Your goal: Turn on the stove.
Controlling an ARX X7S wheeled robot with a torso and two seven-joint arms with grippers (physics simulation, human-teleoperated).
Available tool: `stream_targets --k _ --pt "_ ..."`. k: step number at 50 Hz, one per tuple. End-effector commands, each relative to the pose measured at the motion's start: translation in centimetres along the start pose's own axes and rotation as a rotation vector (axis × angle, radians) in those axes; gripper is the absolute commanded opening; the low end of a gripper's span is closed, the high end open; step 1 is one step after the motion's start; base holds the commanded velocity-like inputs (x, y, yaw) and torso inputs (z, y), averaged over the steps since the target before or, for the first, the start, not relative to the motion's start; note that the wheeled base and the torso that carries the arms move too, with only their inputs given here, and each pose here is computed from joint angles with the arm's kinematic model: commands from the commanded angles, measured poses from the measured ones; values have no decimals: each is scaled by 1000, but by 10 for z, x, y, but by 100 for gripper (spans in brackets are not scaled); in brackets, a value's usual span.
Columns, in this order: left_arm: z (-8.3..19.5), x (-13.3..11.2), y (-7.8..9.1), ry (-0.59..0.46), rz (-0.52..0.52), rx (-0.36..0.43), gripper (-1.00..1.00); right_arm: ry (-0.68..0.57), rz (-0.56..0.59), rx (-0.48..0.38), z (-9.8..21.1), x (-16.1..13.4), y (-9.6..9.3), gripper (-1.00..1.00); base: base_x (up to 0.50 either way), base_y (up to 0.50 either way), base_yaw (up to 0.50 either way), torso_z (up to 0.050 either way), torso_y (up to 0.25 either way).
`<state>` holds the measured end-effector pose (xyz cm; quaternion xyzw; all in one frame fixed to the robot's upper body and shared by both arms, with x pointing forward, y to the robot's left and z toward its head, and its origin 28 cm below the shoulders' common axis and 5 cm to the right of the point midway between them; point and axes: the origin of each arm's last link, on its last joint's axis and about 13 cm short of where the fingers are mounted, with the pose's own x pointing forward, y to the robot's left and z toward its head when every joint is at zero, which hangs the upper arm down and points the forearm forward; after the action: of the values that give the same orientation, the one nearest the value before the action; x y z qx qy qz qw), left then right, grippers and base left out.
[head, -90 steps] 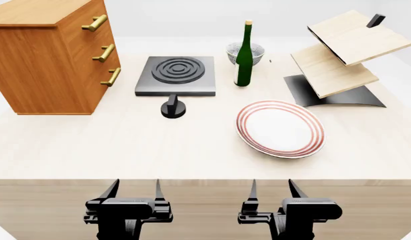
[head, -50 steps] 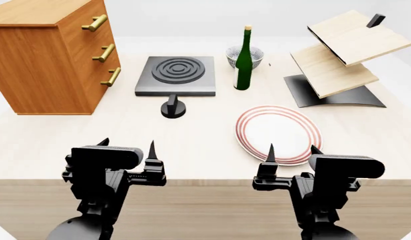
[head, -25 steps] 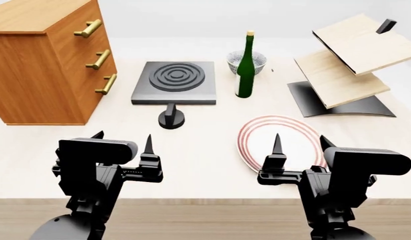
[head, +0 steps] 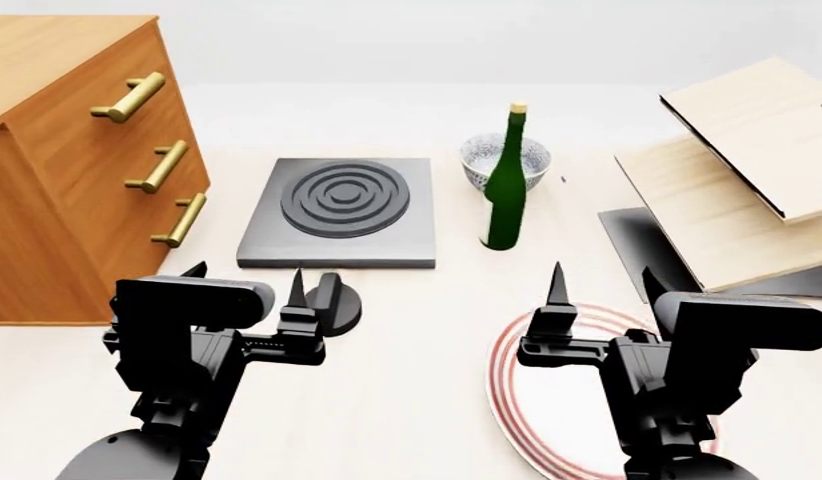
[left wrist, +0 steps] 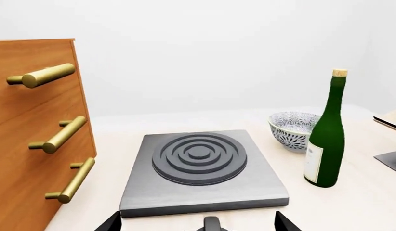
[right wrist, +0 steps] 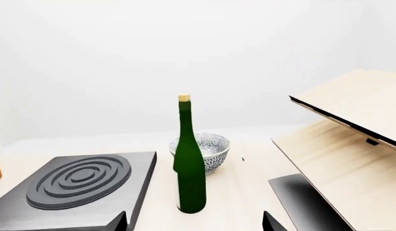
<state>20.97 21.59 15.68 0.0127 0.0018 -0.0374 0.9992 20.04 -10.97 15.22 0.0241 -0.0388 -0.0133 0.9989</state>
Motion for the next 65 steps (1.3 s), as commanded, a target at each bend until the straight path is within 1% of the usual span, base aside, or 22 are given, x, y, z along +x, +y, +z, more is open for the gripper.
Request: stream_targets --k 1,5,16,19,20,22,23,24,26,27,28,30,31,33,39,46,49,65 --pt "0 0 0 2 0 0 100 -4 -1 2 0 0 0 100 500 0 0 0 0" --pt "-1 0 0 2 1 1 100 -2 -11 -20 -1 0 0 100 330 -3 0 0 4" --pt "-4 4 2 -5 10 12 100 -14 -11 -12 0 -1 0 100 0 0 0 0 0" --pt "-12 12 5 -3 24 30 100 -16 -8 -17 0 -1 0 100 0 0 0 0 0" --pt "-16 17 7 -15 34 58 100 -16 -7 -19 0 -1 0 100 0 0 0 0 0" --pt "-23 24 10 8 49 50 100 -15 -5 -21 0 -1 0 100 0 0 0 0 0" --pt "-26 27 11 3 56 65 100 -16 -5 -22 0 -2 0 100 0 0 0 0 0" --pt "-34 34 14 12 77 72 100 -15 -5 -23 -1 -2 0 100 0 0 0 0 0" --pt "-42 42 18 -4 128 104 100 -14 -5 -24 -1 -2 0 100 0 0 0 0 0" --pt "-45 44 19 -5 135 113 100 -15 -6 -25 -1 -2 0 100 0 0 0 0 0" --pt "-53 51 23 13 161 123 100 -16 -7 -27 0 -2 0 100 0 0 0 0 0" --pt "-60 55 25 5 173 145 100 -16 -7 -29 -1 -2 0 100 0 0 0 0 0" --pt "-62 56 26 15 174 135 100 -15 -7 -29 -1 -2 0 100 0 0 0 0 0" --pt "-69 60 27 18 177 140 100 -14 -7 -31 -2 -2 0 100 0 0 0 0 0" --pt "-85 63 23 -11 155 169 100 -14 -6 -31 -3 -1 0 100 0 0 0 0 0" --pt "-103 67 18 -8 131 149 100 -14 -6 -28 -3 -1 0 100 0 0 0 0 0" --pt "-110 70 16 -8 131 155 100 -11 -7 -27 -4 -1 -1 100 0 0 0 0 0" --pt "-144 88 20 48 196 129 100 -13 -8 -25 -3 -3 -1 100 0 0 0 0 0"
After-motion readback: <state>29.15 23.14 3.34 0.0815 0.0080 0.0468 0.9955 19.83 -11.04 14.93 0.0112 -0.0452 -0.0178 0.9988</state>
